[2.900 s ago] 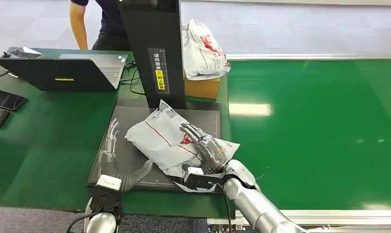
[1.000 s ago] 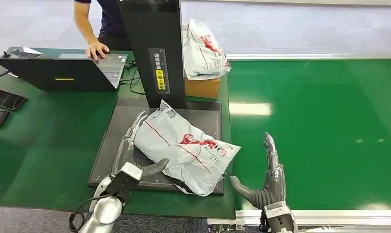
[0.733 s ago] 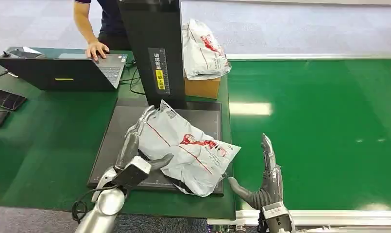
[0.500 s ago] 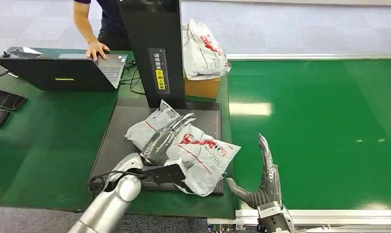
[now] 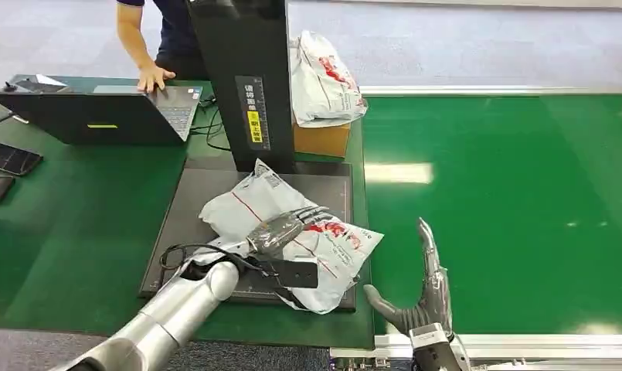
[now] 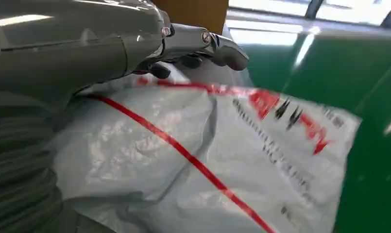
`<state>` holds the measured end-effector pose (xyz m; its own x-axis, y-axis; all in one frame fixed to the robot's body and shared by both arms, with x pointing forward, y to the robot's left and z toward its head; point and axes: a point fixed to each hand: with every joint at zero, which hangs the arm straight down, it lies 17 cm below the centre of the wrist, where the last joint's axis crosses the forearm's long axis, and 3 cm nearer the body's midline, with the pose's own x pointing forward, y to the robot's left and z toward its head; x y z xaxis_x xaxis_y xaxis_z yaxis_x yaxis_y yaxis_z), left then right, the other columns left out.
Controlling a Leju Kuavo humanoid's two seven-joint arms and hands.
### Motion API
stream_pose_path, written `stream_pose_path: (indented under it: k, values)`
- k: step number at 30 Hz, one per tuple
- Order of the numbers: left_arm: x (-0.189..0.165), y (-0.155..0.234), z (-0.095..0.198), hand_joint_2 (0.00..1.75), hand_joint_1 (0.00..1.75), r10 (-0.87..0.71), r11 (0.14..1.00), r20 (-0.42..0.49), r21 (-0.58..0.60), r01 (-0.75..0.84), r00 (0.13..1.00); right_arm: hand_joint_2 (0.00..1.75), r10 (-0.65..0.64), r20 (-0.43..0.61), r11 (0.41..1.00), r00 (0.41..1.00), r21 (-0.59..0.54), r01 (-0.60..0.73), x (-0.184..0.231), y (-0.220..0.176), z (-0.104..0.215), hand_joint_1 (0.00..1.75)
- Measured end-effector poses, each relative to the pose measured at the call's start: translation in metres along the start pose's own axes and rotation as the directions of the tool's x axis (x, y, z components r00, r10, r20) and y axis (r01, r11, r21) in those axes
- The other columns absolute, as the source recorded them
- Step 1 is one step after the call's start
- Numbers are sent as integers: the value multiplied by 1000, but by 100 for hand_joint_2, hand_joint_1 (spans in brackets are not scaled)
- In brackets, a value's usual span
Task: Moved the parcel from conveyor to table for the left to box.
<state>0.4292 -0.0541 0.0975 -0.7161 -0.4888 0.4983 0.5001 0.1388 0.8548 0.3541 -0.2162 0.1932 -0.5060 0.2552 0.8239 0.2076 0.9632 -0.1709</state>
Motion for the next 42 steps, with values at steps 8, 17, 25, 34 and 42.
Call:
stream_pose_path:
  k: [8, 17, 25, 34, 42]
  values:
    - [-21, -15, -7, 175, 0, -49, 992, -65, -119, 41, 997, 175, 6, -17, 1000, 1000, -15, -6, -1, -4, 7, 0]
    - [-42, -22, -6, 175, 175, -57, 988, -156, -150, 34, 986, 175, 37, -33, 999, 999, -29, -38, -3, -6, 9, 0]
    - [-49, -7, -5, 175, 175, -53, 997, -161, -67, 42, 986, 175, 39, -33, 999, 999, -16, -40, -3, -4, 11, 0]
    - [-36, 40, 44, 175, 175, 55, 950, -135, 311, -10, 989, 175, 48, -59, 999, 997, -22, -50, 3, -15, 27, 0]
    - [-17, 80, 86, 175, 175, 46, 864, -100, 504, 11, 994, 175, 63, -46, 998, 997, -28, -64, 11, -23, 29, 0]
